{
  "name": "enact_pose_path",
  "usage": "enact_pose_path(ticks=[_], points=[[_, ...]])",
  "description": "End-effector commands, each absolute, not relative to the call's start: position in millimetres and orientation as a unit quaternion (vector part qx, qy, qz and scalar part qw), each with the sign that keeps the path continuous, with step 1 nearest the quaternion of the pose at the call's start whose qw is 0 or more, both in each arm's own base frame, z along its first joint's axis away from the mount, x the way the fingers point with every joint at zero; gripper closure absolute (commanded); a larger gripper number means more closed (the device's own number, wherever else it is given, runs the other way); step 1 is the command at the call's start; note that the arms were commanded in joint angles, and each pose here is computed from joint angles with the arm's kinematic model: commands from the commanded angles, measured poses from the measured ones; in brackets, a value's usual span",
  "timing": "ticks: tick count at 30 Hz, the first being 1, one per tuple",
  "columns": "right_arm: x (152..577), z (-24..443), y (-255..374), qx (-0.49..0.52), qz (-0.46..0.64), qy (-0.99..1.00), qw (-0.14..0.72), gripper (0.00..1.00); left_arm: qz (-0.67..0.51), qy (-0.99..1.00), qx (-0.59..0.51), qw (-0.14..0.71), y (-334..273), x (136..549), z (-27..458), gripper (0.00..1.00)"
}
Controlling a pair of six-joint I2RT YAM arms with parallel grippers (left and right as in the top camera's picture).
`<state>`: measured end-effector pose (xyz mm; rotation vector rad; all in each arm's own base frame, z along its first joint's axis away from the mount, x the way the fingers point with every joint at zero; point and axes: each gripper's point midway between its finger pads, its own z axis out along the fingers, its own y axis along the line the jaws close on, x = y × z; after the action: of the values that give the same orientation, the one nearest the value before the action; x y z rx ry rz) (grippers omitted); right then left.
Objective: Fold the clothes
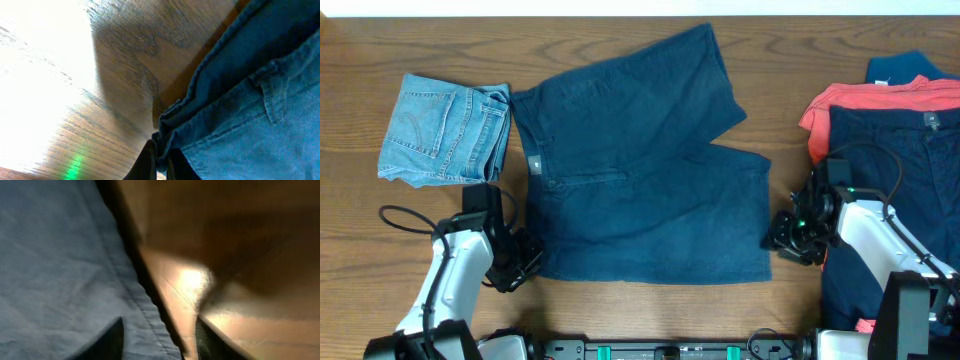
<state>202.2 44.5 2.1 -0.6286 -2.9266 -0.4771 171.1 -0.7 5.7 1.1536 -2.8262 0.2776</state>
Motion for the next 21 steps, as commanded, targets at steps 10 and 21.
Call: enact_pose_path(ticks=[10, 21], points=[[162, -1, 51, -0.247, -0.145, -0.948, 0.136, 0.64, 0.082, -0.927, 0.365, 0.02, 5, 178, 12, 0.94], [143, -5, 70, -0.237, -0.129, -0.949, 0.164, 0.59, 0.083, -0.927, 0.365, 0.017, 5, 180, 12, 0.94]])
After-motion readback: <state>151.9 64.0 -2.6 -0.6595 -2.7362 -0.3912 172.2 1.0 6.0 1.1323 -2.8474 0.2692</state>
